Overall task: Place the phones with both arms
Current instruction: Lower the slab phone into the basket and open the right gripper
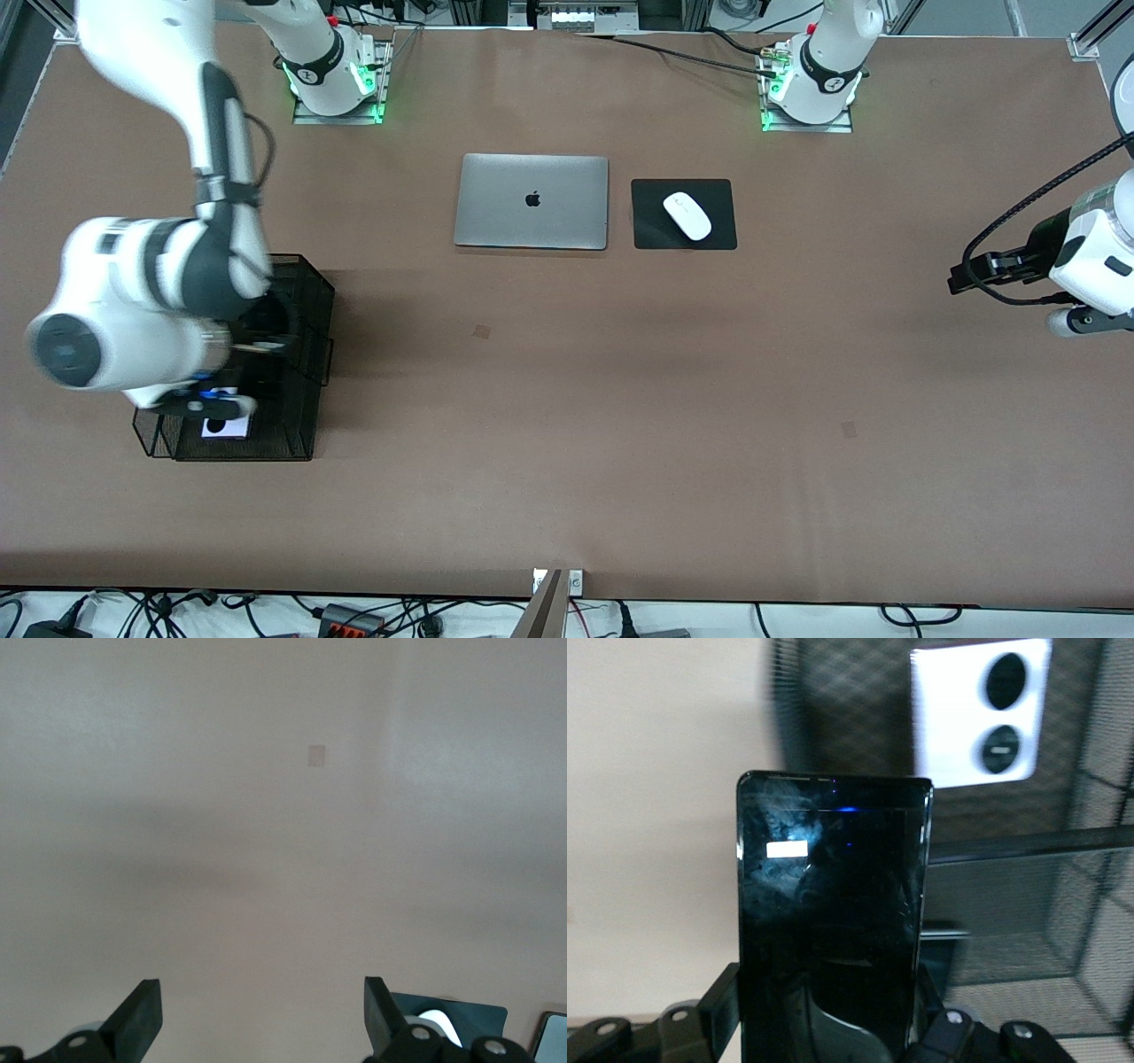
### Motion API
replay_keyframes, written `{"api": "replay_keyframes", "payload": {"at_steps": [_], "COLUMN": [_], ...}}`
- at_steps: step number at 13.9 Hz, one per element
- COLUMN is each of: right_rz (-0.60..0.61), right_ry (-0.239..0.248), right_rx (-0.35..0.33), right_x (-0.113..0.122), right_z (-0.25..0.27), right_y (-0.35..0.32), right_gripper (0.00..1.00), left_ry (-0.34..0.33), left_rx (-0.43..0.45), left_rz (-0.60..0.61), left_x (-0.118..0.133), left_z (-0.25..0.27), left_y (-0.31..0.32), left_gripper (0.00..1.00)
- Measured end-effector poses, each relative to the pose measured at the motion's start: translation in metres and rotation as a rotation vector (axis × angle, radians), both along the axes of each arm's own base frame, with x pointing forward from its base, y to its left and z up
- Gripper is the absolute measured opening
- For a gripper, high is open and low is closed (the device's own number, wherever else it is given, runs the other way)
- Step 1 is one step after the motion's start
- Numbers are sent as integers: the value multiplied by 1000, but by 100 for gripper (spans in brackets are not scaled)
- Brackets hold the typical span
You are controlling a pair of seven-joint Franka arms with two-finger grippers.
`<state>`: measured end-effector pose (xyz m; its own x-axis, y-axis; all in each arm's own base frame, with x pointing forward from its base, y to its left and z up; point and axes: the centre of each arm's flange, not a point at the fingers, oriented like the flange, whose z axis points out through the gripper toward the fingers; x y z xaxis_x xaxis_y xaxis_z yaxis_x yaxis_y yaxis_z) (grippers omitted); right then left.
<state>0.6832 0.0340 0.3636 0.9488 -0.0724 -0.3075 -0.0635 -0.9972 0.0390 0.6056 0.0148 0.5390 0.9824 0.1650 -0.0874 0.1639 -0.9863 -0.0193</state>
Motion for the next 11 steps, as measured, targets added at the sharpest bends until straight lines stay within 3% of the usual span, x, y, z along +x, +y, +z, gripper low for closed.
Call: {"api": "replay_keyframes", "payload": {"at_steps": [6,11], "right_rz": [12,16], "right_ry": [102,152], "right_rx": [32,62], "right_x": [-33,-51], "right_z": [-6,-25], "right_y": [-86,-104], "right_gripper": [78,78], "left_ry": [-13,-10], "left_rx": [3,4], "left_rz": [9,11], "left_x": [-22,-34], "left_z": [-14,-19], "left_y": [4,5], "left_gripper": [100,100]}}
